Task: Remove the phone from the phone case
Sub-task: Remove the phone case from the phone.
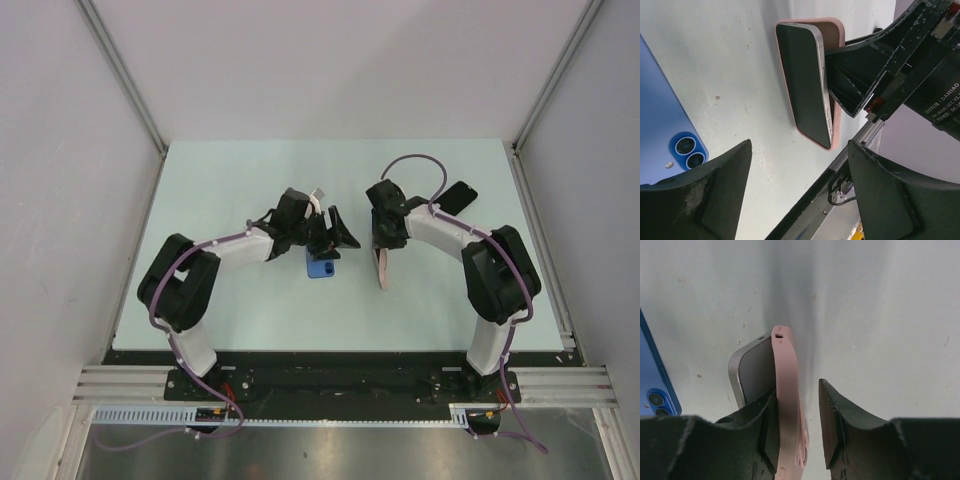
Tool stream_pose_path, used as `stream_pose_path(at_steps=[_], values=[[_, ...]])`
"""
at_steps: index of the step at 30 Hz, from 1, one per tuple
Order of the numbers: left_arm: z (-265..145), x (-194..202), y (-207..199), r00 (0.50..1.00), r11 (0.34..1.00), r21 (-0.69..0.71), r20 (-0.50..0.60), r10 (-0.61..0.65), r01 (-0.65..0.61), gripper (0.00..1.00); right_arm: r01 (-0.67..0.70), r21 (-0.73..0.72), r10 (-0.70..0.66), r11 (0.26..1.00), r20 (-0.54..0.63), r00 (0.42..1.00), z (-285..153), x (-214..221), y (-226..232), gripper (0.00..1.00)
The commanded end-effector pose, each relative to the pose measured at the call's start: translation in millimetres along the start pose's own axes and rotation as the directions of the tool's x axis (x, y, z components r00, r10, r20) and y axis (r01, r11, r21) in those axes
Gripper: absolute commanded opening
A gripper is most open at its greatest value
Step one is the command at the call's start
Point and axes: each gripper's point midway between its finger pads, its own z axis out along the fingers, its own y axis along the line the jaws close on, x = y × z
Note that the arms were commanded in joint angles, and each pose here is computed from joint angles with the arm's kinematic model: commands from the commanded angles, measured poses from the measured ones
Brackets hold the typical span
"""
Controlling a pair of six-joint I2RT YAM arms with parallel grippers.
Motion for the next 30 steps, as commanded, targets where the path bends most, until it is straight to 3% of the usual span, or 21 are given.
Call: stream_pose_path(at_steps=[1, 8, 13, 24, 29, 30], values=[[4, -13, -17, 0.999, 1.0, 0.013, 0.026, -0.024, 0.023, 0.8, 0.077, 0.132, -0.033, 0.988, -0.31, 0.95, 45, 105, -40, 0.38], [7, -15, -17, 0.999, 0.999, 0.01, 0.03, -0.04, 0.04, 0.79, 0.067, 0.112, -0.027, 0.991, -0.331, 0.943, 55, 118, -39, 0.31], [12, -14, -15, 0.998, 0.998, 0.016, 0.018, -0.068, 0.067, 0.79, 0.013, 0.062, 0.008, 0.998, -0.322, 0.947, 57, 118, -37, 0.01], [30, -20, -16, 0.976, 0.976, -0.006, 0.035, -0.217, 0.217, 0.78, -0.006, 0.026, 0.012, 1.0, -0.269, 0.963, 53, 107, -23, 0.0], [36, -26, -11, 0.966, 0.962, -0.09, 0.033, -0.257, 0.259, 0.79, -0.008, 0.032, 0.017, 0.999, -0.271, 0.963, 54, 109, -22, 0.0], [36, -26, -13, 0.967, 0.963, -0.085, 0.029, -0.253, 0.255, 0.79, -0.006, 0.031, 0.014, 1.0, -0.268, 0.963, 52, 108, -21, 0.04]])
